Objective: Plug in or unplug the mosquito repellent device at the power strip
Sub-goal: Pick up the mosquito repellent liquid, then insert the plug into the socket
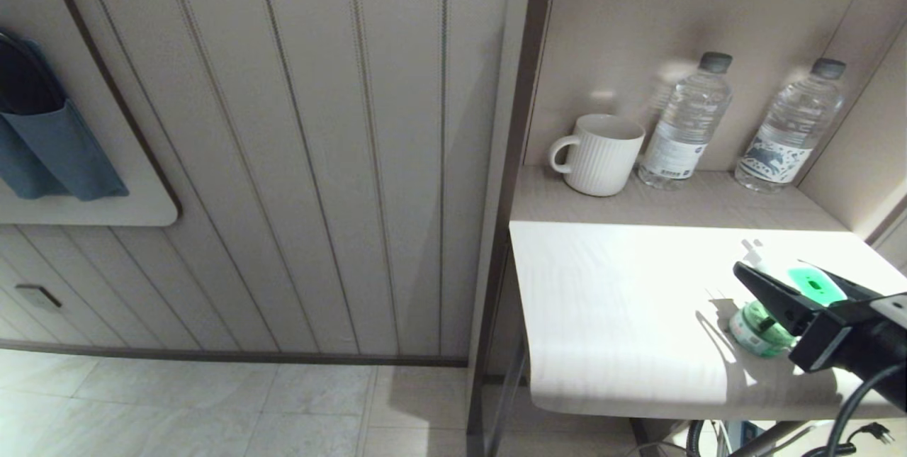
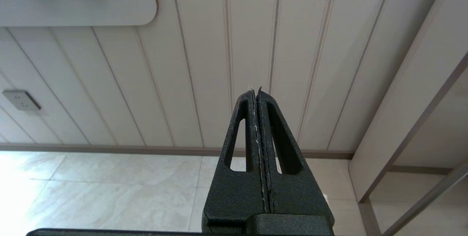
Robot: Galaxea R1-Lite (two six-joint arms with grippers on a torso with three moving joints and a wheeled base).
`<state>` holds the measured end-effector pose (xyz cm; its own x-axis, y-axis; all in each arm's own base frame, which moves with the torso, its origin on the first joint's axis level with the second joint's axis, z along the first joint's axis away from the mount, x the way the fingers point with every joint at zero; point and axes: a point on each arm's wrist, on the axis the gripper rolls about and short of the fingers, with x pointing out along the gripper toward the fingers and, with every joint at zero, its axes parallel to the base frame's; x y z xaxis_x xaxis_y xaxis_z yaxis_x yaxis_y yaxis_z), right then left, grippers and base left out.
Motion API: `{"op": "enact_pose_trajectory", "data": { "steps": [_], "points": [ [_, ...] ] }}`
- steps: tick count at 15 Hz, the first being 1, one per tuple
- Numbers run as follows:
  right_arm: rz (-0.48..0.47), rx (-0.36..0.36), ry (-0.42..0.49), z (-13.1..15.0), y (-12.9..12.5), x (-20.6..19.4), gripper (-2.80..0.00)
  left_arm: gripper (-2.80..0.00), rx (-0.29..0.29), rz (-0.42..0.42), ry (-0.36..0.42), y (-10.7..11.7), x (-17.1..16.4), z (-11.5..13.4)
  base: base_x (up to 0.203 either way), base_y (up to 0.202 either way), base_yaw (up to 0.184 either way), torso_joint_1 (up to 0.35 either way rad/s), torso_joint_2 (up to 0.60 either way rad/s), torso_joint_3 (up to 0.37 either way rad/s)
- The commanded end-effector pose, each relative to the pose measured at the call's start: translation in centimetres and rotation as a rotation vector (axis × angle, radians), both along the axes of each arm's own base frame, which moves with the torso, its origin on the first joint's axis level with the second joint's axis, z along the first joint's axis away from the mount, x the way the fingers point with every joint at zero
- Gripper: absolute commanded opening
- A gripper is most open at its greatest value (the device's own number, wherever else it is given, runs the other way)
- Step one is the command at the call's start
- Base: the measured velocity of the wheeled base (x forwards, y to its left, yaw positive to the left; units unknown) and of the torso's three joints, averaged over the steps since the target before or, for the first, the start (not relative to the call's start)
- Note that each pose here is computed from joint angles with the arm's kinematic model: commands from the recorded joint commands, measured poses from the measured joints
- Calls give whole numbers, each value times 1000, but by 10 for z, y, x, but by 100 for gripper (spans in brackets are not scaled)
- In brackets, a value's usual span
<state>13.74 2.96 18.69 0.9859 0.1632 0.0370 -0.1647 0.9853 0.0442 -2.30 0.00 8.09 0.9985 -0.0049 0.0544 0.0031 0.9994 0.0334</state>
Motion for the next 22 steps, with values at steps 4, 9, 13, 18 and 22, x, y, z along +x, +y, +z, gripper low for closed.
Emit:
{"op": "enact_pose_trajectory", "data": {
  "steps": [4,9,13,18,22],
  "points": [
    [-1,1,5,0,1,3,-280,-280,0,0,1,0,0,0,0,0,0,0,0,0],
    [-74,34,-40,38,-3,0,-280,-280,0,0,1,0,0,0,0,0,0,0,0,0],
    [-85,35,-27,84,-8,-27,-280,-280,0,0,1,0,0,0,0,0,0,0,0,0],
    [-94,41,51,146,-14,-48,-280,-280,1,0,1,0,0,0,0,0,0,0,0,0],
    [-121,35,177,181,-15,-45,-280,-280,0,0,1,0,0,0,0,0,0,0,0,0]
  ]
}}
